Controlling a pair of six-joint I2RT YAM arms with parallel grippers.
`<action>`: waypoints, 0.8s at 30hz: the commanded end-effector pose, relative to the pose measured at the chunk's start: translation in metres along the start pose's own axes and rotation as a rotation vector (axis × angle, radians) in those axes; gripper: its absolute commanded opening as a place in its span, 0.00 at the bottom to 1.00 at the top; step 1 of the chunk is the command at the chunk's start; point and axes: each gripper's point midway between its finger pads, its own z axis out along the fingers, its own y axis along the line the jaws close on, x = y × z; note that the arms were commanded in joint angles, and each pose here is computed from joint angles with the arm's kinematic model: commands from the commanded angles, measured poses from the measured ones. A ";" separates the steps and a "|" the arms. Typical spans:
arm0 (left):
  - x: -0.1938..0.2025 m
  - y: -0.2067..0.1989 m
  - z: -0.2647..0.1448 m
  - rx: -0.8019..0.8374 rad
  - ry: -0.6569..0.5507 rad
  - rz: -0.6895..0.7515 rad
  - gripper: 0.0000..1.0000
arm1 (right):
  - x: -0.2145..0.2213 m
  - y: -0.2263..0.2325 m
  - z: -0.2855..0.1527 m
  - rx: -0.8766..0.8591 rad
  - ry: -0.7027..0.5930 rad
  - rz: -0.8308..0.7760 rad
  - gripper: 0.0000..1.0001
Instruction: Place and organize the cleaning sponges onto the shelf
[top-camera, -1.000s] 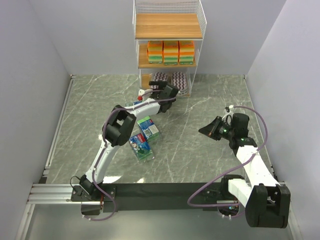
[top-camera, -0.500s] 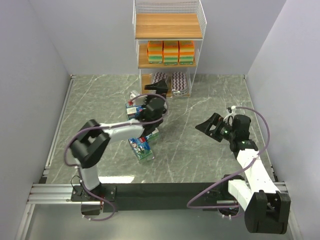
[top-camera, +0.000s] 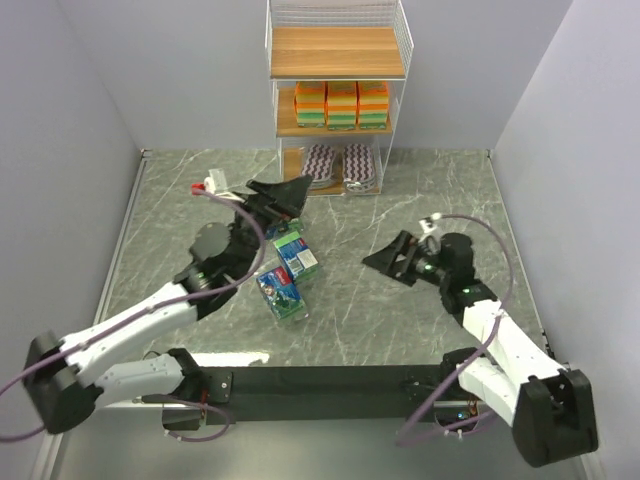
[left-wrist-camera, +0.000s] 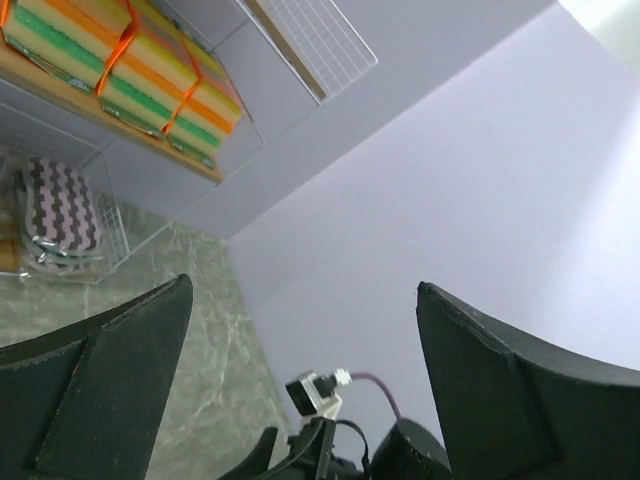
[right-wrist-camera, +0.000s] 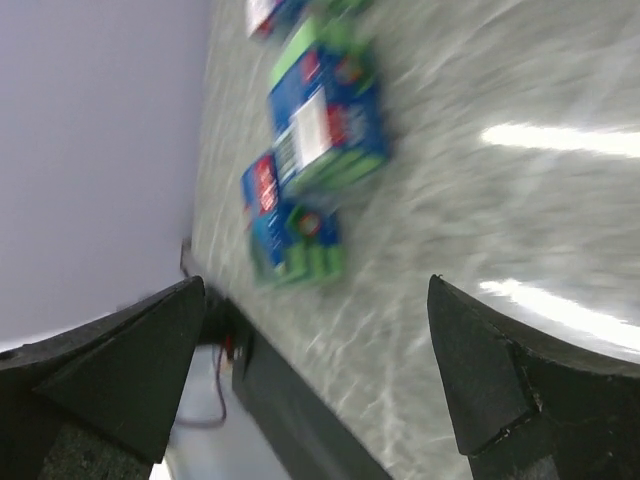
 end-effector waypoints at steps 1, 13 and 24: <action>0.021 0.028 -0.033 -0.046 0.178 0.203 0.99 | -0.003 0.044 0.017 -0.057 -0.049 -0.037 0.99; -0.013 0.050 -0.092 -0.101 0.180 0.232 0.99 | 0.027 0.069 0.101 0.138 0.007 0.093 0.80; -0.004 0.083 -0.108 -0.207 0.225 0.223 0.99 | 0.071 0.044 0.149 0.222 0.061 0.276 0.68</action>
